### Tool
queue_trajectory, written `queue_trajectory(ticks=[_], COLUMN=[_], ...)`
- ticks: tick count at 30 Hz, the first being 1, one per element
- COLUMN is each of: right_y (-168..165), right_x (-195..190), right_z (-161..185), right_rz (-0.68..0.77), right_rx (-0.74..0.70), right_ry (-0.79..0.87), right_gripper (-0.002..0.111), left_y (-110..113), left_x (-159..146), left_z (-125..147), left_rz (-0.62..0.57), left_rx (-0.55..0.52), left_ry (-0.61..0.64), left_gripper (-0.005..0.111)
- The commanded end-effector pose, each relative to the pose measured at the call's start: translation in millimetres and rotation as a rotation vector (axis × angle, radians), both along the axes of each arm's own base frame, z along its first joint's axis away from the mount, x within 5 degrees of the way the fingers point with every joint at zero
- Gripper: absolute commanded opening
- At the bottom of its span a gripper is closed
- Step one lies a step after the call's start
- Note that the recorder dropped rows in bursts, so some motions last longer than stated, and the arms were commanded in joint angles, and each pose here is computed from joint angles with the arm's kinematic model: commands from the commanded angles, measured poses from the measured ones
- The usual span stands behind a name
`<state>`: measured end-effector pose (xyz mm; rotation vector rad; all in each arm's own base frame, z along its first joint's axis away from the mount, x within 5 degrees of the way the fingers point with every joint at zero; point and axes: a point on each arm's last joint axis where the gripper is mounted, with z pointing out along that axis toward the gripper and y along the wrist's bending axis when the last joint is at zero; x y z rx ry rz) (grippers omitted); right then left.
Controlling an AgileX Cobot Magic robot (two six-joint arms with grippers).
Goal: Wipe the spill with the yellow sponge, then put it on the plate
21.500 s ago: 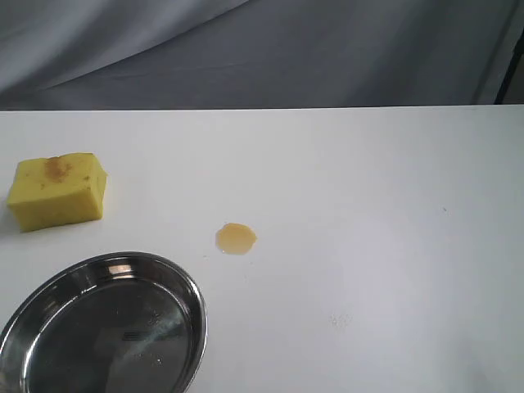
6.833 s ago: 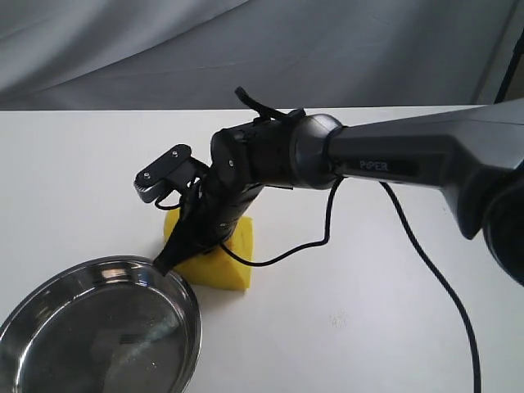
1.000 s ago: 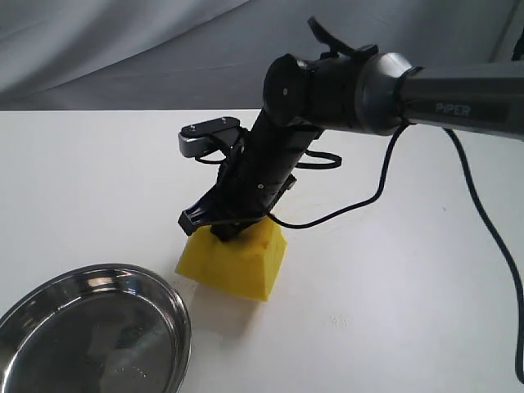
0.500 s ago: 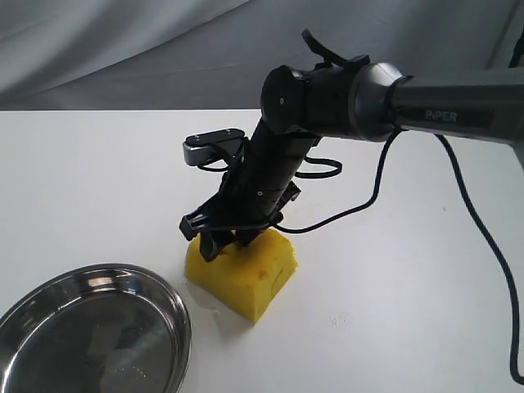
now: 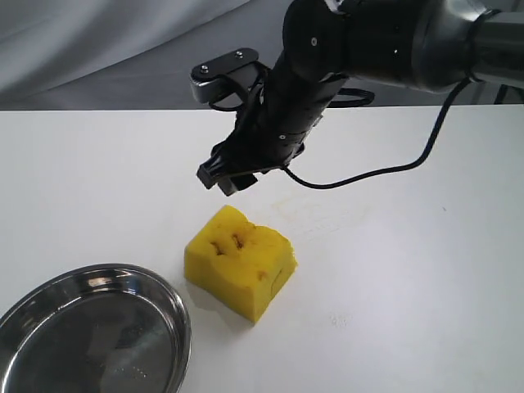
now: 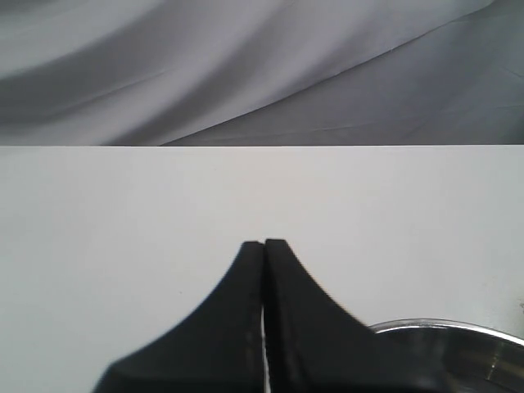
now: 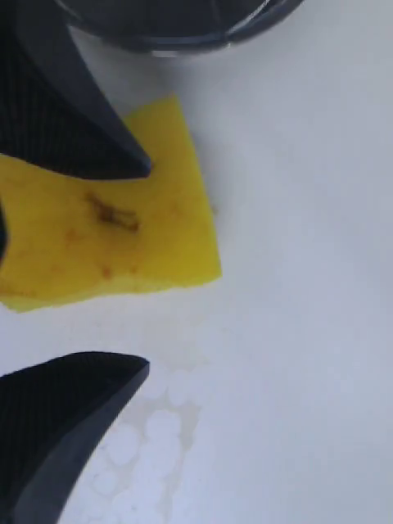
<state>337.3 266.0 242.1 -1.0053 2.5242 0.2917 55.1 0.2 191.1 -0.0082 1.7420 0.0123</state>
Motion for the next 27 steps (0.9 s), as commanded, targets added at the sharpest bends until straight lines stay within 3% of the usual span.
queue_trajectory(ticks=[1,11,16,19,26,27], right_y=[-16,-14,-14,-14,-14,-14], right_x=[13,18,18,18,17,17], right_z=[-18,-79,-89,-89,-82,-78], right_rz=[-0.09,-0.045,-0.044,-0.044,-0.045,-0.044], right_rx=[-0.096,-0.194,-0.21,-0.21,-0.201,-0.197], right_ry=[0.04,0.198,0.22,0.22,0.208,0.199], right_gripper=[0.057,0.051,0.045,0.035,0.0,0.0], left_y=[0,0,0,0,0,0], left_x=[0,0,0,0,0,0], left_z=[-1,-1,-1,-1,-1,-1], left_rz=[0.002,0.002,0.002,0.002,0.002,0.002], left_rx=[-0.003,-0.003,-0.003,-0.003,-0.003,-0.003], left_ry=[0.0,0.0,0.0,0.0,0.0,0.0], left_gripper=[0.0,0.0,0.0,0.0,0.0,0.0])
